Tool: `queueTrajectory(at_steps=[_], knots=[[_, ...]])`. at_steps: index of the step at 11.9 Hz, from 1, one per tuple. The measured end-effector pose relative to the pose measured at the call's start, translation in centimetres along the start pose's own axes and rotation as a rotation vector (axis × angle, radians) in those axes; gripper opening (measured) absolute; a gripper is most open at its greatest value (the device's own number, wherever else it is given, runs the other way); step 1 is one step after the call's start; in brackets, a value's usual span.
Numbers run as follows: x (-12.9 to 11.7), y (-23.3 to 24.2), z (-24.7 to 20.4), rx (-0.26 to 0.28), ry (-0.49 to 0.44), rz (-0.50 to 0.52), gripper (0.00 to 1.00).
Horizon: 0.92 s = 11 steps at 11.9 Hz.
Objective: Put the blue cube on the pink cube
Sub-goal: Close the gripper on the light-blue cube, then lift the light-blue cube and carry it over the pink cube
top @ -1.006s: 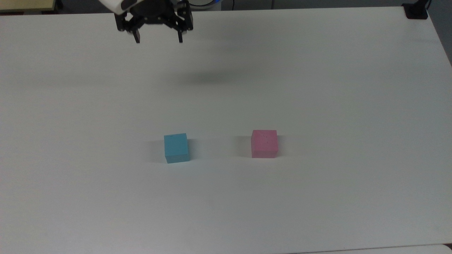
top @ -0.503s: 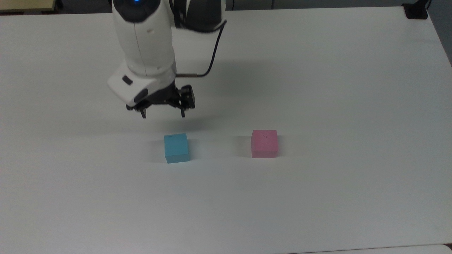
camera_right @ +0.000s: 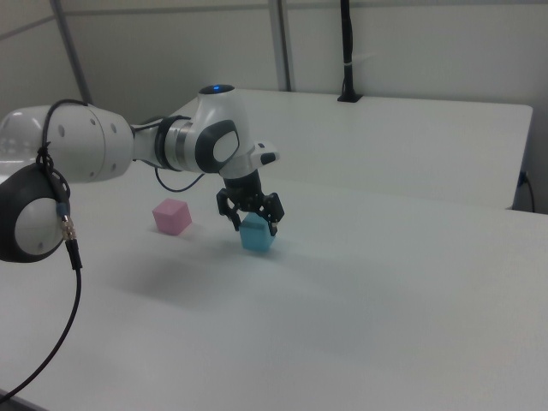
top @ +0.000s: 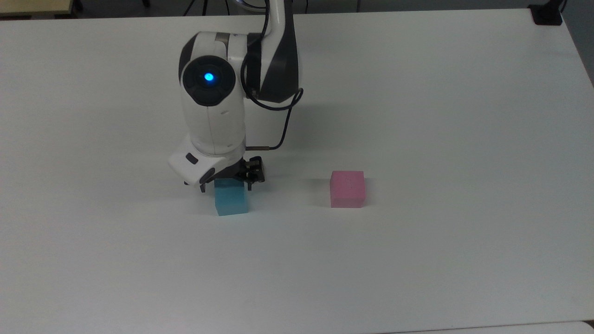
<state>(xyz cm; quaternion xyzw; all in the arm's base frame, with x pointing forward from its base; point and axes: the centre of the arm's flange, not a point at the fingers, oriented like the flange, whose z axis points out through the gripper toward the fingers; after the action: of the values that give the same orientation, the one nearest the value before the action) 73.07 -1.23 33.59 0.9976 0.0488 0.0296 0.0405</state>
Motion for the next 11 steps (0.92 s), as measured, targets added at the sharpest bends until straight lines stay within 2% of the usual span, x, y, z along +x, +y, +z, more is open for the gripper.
queueTrajectory(at_steps=[2, 4, 5, 6, 7, 9, 11], knots=[[0.5, -1.0, 1.7, -0.012, 0.024, 0.017, 1.00], [0.7, -1.1, 1.9, -0.013, 0.027, 0.021, 0.92], [0.8, -1.0, 1.6, -0.013, 0.034, 0.022, 0.84], [1.1, -1.0, 1.1, -0.014, 0.045, 0.024, 0.66], [1.4, -0.9, 0.1, -0.015, 0.062, 0.028, 0.59], [1.6, -0.5, -5.1, -0.016, 0.119, 0.036, 0.59], [0.8, -2.3, -11.7, 0.014, 0.158, 0.027, 0.58]])
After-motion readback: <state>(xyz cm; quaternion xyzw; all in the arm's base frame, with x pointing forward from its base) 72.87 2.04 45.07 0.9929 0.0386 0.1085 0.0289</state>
